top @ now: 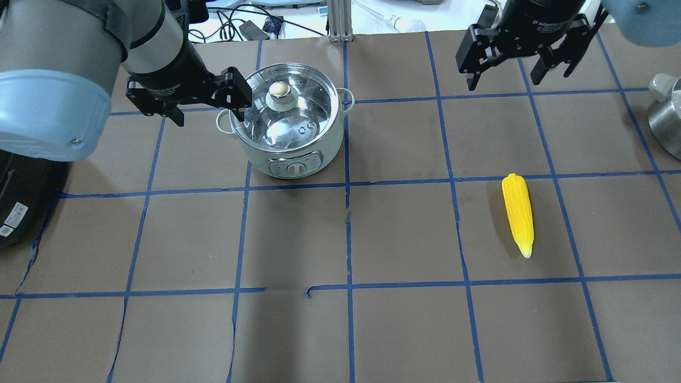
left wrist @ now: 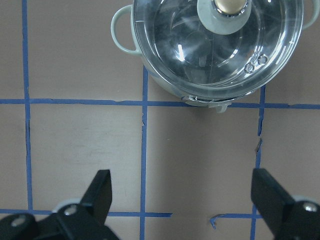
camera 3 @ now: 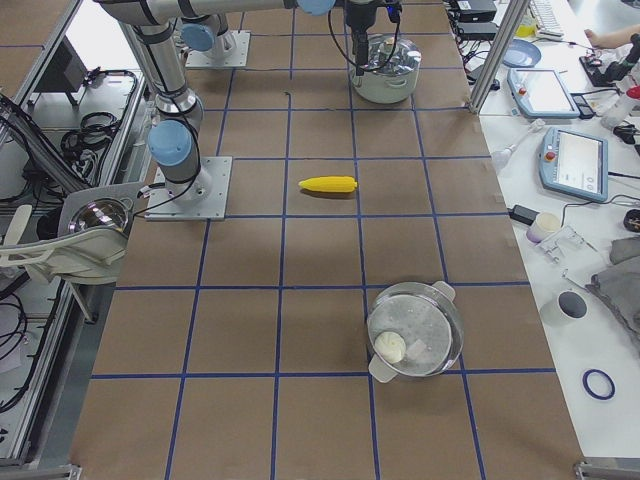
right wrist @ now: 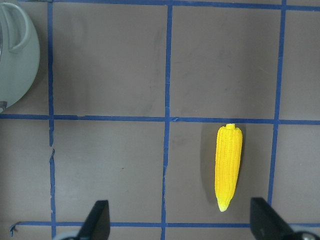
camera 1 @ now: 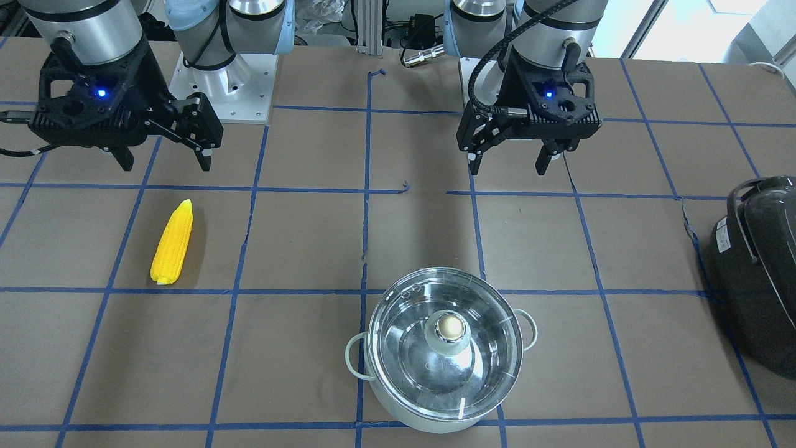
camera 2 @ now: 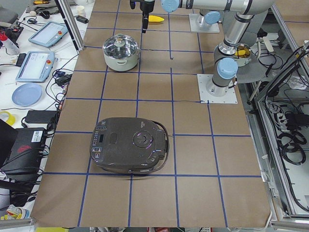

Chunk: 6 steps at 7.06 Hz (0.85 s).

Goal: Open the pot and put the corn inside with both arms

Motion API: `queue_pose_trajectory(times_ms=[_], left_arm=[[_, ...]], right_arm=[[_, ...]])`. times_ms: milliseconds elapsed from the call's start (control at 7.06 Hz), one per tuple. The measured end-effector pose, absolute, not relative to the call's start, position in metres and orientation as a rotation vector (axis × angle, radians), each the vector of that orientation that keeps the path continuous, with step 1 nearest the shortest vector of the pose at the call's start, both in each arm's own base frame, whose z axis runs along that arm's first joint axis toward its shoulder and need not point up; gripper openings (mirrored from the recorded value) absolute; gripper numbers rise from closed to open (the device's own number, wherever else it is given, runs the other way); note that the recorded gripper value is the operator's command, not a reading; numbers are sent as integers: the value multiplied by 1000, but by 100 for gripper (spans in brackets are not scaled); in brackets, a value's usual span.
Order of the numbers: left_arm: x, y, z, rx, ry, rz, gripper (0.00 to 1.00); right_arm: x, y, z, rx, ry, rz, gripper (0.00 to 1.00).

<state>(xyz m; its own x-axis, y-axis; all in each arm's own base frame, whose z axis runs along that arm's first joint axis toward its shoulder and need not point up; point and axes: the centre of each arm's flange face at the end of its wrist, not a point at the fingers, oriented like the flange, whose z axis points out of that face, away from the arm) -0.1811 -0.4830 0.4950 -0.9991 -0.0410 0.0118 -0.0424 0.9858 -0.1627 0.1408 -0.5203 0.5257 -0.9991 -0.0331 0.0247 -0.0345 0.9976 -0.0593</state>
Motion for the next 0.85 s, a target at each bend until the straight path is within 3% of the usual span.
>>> queue_pose_trajectory(times_ms=[850], left_arm=[[-181,-481,497,67,-3119,257,100]], right_arm=[[140,-520,525,53,-3120,94,100]])
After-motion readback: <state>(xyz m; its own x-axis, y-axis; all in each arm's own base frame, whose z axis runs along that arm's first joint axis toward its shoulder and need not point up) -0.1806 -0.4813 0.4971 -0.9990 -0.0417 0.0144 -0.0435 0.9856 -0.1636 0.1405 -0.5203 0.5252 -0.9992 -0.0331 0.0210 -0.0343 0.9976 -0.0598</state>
